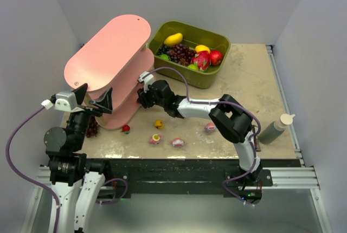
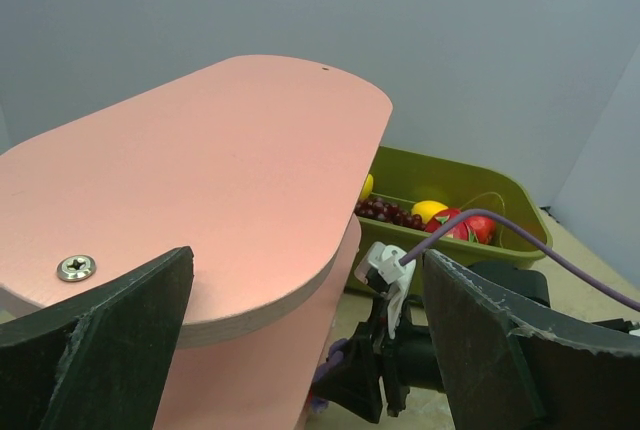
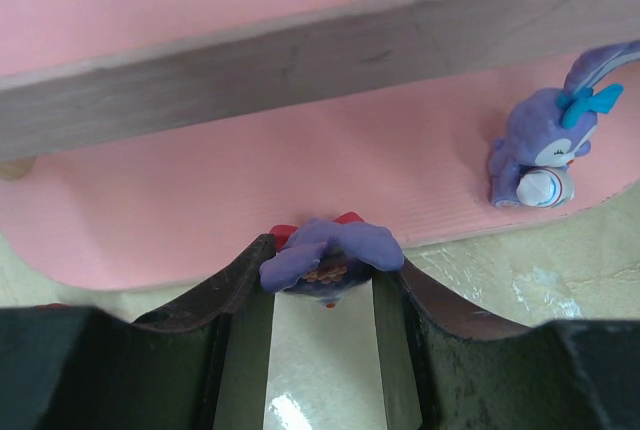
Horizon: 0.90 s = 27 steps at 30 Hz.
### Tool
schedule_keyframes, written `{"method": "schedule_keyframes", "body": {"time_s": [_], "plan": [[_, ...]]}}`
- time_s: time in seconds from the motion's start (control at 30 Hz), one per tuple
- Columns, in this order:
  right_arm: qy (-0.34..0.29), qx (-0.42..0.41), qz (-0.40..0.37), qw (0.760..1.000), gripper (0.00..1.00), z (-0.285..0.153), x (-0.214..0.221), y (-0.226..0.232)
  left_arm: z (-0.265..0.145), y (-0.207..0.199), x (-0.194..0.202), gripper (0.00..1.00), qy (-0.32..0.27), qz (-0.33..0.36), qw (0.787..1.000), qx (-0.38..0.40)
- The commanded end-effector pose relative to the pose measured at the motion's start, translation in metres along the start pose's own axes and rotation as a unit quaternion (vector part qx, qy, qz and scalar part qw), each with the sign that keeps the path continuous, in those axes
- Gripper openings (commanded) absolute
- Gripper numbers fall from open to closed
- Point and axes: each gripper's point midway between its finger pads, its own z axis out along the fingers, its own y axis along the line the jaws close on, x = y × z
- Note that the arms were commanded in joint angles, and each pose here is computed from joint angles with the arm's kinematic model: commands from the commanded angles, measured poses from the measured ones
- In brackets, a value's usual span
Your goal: Place and organize the plastic toys onto the shelf
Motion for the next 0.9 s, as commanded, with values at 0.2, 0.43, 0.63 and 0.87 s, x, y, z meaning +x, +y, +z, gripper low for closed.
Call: {"method": "schedule_keyframes", "body": {"time_s": [0.2, 0.43, 0.63, 0.87], "plan": [[-0.049, 0.016, 0.016, 0.999, 0.0, 0.012, -0.035, -0.005, 0.002, 0.003, -0.009, 1.0, -0.014, -0.002, 1.0, -0.009], [-0.047, 0.024, 0.022, 0.998, 0.01, 0.018, -0.03, -0.007, 0.003, 0.003, -0.008, 1.0, -0.012, -0.002, 1.0, -0.009], [-0.042, 0.033, 0.037, 0.998, 0.05, 0.02, -0.032, -0.009, 0.002, 0.004, -0.008, 1.0, -0.012, -0.002, 1.0, -0.01], [-0.037, 0.023, 0.055, 0.998, 0.12, 0.024, -0.027, -0.003, 0.002, 0.004, -0.007, 1.0, -0.011, -0.002, 1.0, -0.011]]}}
